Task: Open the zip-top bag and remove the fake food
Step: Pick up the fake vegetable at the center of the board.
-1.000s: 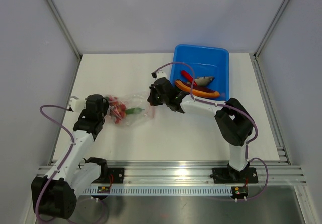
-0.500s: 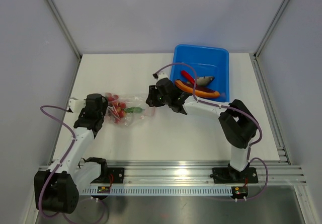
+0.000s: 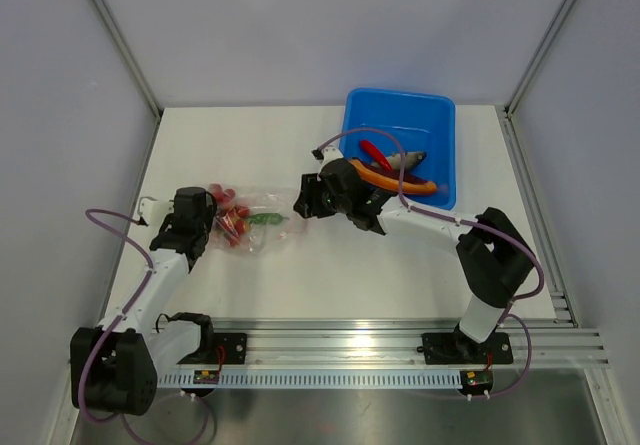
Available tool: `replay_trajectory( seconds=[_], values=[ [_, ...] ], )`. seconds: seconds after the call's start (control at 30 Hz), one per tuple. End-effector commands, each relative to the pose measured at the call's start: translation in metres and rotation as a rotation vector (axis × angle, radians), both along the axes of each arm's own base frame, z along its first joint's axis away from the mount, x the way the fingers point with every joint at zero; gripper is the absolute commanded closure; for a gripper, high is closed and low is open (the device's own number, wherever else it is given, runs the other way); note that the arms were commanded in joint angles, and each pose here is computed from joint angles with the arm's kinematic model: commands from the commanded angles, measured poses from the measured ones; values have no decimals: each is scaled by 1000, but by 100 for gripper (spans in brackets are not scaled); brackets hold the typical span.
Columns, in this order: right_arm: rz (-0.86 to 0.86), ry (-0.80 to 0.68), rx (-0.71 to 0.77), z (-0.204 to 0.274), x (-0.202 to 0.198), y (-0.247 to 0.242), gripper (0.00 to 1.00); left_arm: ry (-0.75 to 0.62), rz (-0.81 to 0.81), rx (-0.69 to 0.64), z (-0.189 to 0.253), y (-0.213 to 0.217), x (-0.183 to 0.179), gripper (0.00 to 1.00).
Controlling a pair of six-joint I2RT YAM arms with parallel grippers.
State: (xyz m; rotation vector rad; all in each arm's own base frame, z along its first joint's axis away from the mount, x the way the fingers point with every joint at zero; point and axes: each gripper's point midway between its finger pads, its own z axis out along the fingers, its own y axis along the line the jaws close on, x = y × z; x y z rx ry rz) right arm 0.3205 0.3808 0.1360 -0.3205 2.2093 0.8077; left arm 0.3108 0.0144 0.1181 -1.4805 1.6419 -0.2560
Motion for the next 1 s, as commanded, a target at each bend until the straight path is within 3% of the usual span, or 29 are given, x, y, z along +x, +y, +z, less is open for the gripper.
replay_trajectory(
  seconds=[0.0, 0.4, 0.67, 0.97],
  values=[
    [11, -27, -14, 3, -1, 1, 44, -29, 31, 9, 6, 6, 4, 100],
    [-11, -21, -154, -29, 3, -1, 45, -36, 24, 7, 11, 5, 3, 100],
    [17, -44, -139, -35, 10, 16, 45, -32, 19, 9, 10, 5, 2, 100],
    [146, -155, -86, -27, 17, 41, 38, 33, -9, 49, 4, 5, 7, 100]
  ],
)
